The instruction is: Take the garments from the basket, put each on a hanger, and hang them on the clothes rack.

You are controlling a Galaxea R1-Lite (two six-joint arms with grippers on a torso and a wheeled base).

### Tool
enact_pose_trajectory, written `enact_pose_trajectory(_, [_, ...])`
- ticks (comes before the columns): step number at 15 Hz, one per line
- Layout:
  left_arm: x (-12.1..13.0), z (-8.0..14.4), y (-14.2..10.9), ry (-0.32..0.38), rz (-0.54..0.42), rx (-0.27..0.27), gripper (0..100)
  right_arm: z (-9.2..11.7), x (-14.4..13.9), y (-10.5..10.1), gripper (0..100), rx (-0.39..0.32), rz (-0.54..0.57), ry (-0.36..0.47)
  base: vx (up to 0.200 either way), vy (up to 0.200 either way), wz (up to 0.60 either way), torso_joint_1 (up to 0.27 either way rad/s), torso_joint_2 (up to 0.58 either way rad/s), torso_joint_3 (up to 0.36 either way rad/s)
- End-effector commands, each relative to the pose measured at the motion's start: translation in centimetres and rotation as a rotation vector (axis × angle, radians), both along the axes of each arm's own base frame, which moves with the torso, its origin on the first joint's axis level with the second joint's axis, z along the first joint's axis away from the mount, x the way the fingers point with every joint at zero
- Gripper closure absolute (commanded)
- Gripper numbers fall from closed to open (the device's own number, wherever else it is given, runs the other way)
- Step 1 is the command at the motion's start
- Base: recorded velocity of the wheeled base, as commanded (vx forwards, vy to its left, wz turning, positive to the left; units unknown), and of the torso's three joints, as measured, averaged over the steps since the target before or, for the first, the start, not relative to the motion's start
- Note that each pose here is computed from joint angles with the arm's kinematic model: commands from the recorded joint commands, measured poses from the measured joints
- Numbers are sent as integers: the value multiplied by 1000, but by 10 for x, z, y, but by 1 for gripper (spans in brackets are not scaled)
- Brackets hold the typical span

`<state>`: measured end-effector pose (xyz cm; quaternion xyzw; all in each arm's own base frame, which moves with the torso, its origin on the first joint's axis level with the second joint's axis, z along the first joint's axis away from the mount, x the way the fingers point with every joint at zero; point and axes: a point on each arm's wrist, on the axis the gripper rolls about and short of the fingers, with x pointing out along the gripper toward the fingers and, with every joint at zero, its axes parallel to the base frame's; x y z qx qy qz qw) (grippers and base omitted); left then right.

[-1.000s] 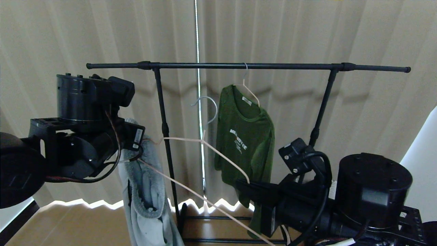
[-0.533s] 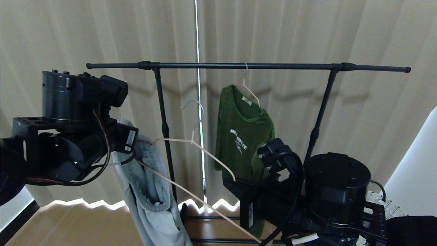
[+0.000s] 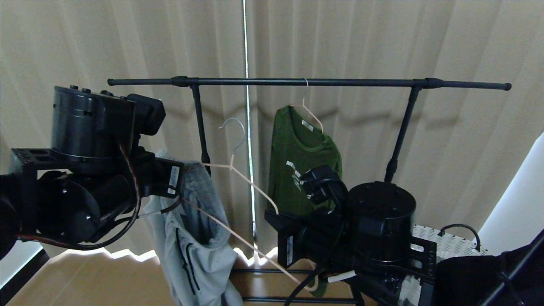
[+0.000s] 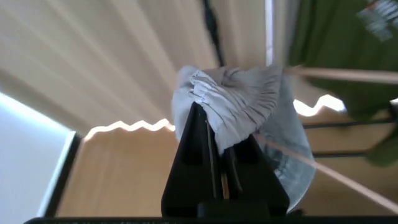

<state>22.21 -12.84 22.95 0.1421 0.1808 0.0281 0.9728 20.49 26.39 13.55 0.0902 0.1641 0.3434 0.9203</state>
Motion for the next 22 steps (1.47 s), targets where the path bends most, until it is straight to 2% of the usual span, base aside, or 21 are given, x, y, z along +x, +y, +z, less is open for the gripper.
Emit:
enact_pose_trajectory(1, [-3,4,-8,-12,-40,-22,100,-3,1,2,100,2,3,-3,0,0,0,0,0,0])
enact_pose_trajectory(3, [-4,6,-9,-6,-100,-45,100,-4,1,3,100,6,5,-8,0,0,0,0,0,0])
enact_pose_trajectory(5, [-8,12,-9,2,-244,-51,100,-7,-2,0,100,-5,8,-1,0,0,0,0,0,0])
enact_pose_trajectory(8, [-8,14,-10,5,-374,12,100,-12,-7,-5,100,-1,16,-2,0,0,0,0,0,0])
enact_pose_trajectory(11, [-11,14,-12,10,-472,23,100,-14,-8,-7,100,15,16,-17,0,0,0,0,0,0])
enact_pose_trajectory(15, [-11,15,-14,4,-500,32,100,-15,-15,-12,100,8,28,-9,0,0,0,0,0,0])
enact_pose_trajectory(17, [-7,25,-15,-47,-486,7,100,-14,-25,-10,100,8,56,-9,0,0,0,0,0,0])
enact_pose_trajectory(22, [-17,9,-24,19,-535,44,100,-8,-27,-3,100,0,83,-51,0,0,0,0,0,0])
